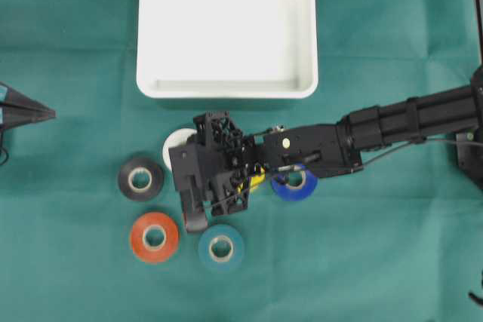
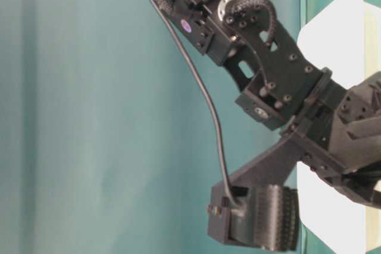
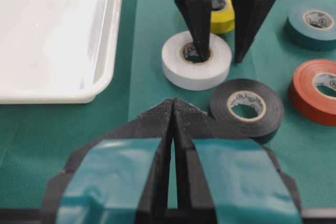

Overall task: Put the tape into the white case with the right arm.
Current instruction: 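Close the right gripper on the white tape roll's inner edge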

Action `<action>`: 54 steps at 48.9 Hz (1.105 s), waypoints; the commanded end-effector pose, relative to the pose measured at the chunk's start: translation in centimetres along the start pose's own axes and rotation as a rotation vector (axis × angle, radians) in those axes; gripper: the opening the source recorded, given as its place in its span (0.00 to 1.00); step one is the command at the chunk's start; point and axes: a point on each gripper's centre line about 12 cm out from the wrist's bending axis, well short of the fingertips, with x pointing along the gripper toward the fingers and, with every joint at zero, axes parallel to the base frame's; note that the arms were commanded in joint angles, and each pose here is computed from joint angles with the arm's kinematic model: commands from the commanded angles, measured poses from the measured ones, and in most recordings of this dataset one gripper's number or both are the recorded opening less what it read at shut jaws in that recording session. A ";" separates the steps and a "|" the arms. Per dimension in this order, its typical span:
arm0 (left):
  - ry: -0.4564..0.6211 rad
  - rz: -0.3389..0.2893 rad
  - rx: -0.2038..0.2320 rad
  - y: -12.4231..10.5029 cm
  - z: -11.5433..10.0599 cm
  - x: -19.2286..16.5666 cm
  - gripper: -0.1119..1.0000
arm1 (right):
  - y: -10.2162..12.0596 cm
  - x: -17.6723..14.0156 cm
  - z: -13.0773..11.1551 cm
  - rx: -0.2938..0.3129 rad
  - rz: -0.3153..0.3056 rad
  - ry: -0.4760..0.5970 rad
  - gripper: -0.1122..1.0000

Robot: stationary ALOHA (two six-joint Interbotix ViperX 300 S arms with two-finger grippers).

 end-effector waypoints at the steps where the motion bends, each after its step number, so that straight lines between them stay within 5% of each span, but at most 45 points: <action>1: -0.011 0.002 -0.003 0.0 0.4 0.0 0.10 | -0.1 -0.7 1.4 0.003 -0.002 -0.034 0.17; 34: -0.012 0.002 -0.002 0.0 0.5 0.0 0.10 | -0.3 -6.3 5.0 0.008 -0.016 -0.083 0.13; 54: -0.011 0.002 0.000 0.0 0.4 0.0 0.10 | -1.7 -6.5 5.5 0.028 -0.034 -0.097 0.13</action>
